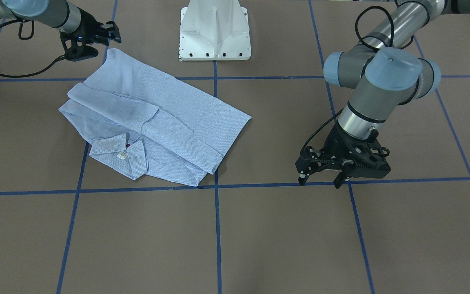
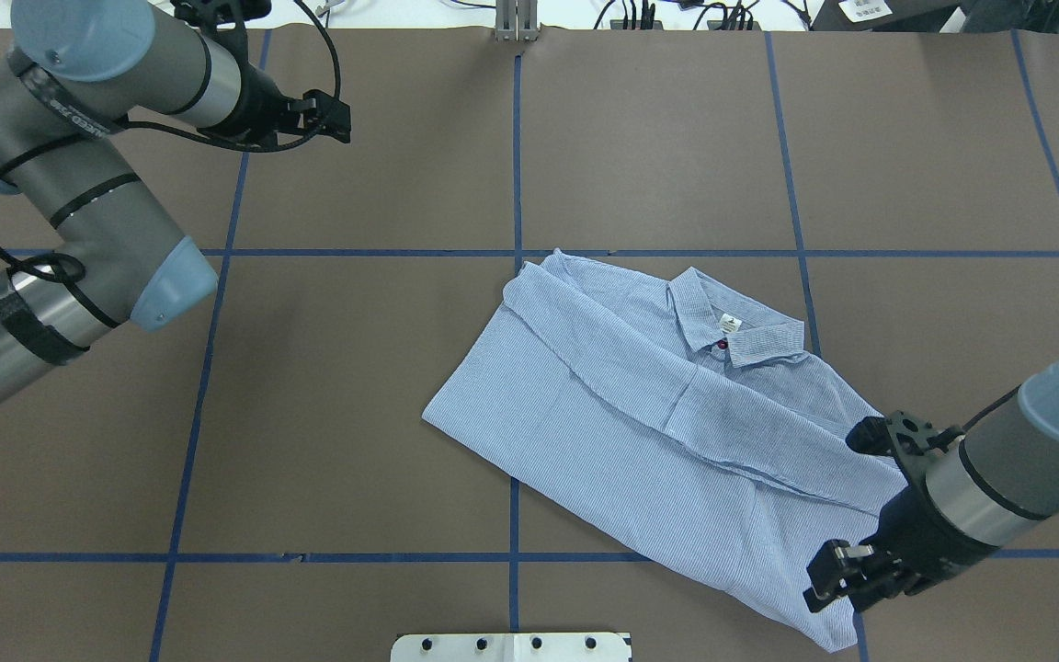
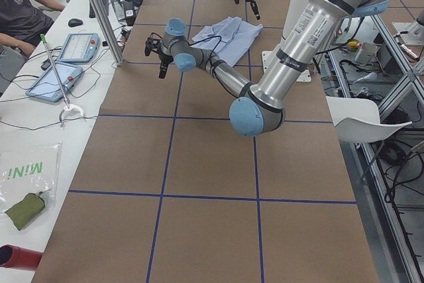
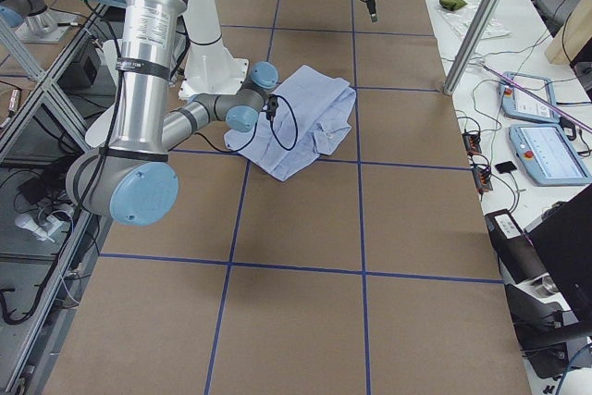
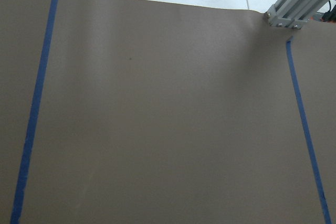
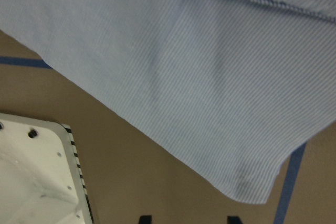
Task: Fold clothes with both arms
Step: 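Open and raise the right gripper while the left gripper lowers to the shirt, then grasp the shirt edge nearest the left gripper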
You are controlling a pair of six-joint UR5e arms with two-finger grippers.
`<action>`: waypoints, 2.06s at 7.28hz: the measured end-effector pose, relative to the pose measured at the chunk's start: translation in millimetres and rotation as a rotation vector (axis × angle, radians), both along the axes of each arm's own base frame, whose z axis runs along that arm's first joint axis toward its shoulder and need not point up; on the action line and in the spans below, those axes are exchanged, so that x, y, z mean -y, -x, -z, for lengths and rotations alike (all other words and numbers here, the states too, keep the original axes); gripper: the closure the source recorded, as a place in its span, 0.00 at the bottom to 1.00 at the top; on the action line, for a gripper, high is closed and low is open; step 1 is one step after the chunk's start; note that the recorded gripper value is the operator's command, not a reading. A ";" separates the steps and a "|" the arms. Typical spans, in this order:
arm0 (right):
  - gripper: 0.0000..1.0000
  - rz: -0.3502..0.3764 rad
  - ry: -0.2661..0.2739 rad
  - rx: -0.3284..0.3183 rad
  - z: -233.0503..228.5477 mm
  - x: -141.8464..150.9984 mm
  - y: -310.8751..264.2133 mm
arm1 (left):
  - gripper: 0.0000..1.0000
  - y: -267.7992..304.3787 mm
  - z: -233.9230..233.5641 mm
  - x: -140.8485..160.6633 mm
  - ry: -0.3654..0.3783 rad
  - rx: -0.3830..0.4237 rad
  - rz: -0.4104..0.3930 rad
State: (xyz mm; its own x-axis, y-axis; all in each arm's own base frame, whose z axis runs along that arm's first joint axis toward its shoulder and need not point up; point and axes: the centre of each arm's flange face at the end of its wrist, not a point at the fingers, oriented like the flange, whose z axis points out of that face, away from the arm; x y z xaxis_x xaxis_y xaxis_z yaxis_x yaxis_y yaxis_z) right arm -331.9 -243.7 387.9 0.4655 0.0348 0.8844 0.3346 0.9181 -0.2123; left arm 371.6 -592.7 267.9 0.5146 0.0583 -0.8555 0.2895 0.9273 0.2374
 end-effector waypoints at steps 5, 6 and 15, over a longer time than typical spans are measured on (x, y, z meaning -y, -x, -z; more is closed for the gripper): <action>0.00 -0.379 -0.115 0.125 69.9 131.2 -85.7 | 0.04 -110.5 43.6 -160.2 0.294 -0.208 -0.101; 0.00 -0.411 -0.132 0.126 74.4 138.9 -89.1 | 0.05 -127.7 43.8 -180.3 0.361 -0.222 -0.080; 0.00 -0.452 -0.142 0.112 71.8 149.0 -94.6 | 0.17 -193.9 2.5 -226.6 0.517 -0.053 0.010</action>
State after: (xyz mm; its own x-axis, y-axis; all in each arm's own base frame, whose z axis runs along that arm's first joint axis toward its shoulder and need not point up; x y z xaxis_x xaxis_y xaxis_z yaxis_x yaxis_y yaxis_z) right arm -237.3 -392.7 316.2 0.3329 0.0872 0.9389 -0.0907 0.9941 -0.0601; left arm 565.5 -366.0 265.4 0.4682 -0.3830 -0.7963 0.2978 0.9168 -0.2659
